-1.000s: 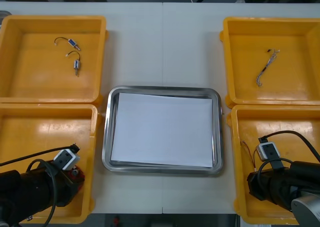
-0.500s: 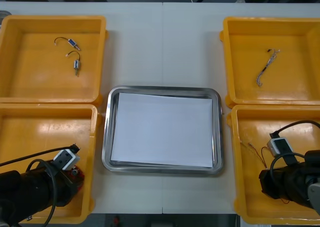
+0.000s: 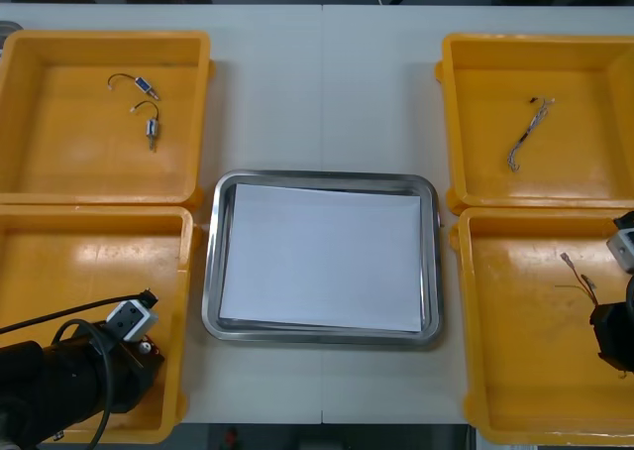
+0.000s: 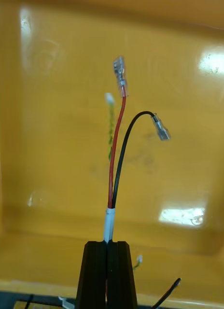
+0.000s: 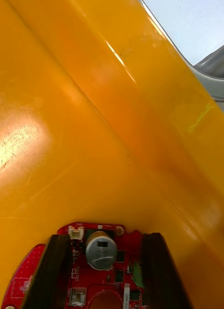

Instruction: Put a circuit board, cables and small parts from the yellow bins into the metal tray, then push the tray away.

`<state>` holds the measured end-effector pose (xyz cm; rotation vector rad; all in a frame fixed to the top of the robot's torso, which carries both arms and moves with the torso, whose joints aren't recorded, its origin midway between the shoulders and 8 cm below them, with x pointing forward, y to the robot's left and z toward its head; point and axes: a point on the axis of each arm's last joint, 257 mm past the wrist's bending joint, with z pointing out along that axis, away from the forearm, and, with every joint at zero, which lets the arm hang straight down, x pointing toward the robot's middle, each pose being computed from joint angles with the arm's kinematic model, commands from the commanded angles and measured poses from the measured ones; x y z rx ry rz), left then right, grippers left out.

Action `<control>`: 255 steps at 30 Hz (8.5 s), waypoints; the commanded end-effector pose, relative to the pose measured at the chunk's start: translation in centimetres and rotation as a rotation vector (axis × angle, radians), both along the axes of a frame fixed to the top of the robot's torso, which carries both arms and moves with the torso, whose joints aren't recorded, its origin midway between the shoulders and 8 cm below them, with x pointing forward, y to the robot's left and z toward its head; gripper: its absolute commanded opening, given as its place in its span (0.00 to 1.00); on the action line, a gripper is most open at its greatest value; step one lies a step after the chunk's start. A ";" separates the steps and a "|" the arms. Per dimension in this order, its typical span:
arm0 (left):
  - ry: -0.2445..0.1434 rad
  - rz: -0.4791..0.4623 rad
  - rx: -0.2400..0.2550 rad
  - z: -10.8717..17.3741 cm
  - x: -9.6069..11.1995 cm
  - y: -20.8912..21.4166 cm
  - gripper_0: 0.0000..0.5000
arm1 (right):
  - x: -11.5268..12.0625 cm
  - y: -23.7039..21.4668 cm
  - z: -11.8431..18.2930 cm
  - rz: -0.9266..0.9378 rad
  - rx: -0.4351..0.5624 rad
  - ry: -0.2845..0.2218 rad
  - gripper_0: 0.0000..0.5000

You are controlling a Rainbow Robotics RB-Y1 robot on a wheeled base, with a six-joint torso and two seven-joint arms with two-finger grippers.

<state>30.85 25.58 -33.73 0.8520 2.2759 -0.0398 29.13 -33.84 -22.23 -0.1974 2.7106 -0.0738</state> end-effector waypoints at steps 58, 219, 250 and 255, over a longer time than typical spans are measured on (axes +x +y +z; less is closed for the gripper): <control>-0.006 -0.144 -0.008 17.4 2.5 -8.8 0.00 | 2.7 5.8 11.8 0.522 -0.143 -0.094 0.00; -0.154 0.652 -0.332 28.7 34.9 6.1 1.00 | 9.5 29.4 -6.8 1.298 -0.357 -0.099 1.00; -0.267 0.633 -0.431 22.1 40.7 2.6 1.00 | 12.7 22.9 12.8 0.984 -0.385 -0.237 1.00; -0.284 0.632 -0.430 22.2 40.9 2.8 1.00 | 13.5 21.5 15.5 0.927 -0.342 -0.285 1.00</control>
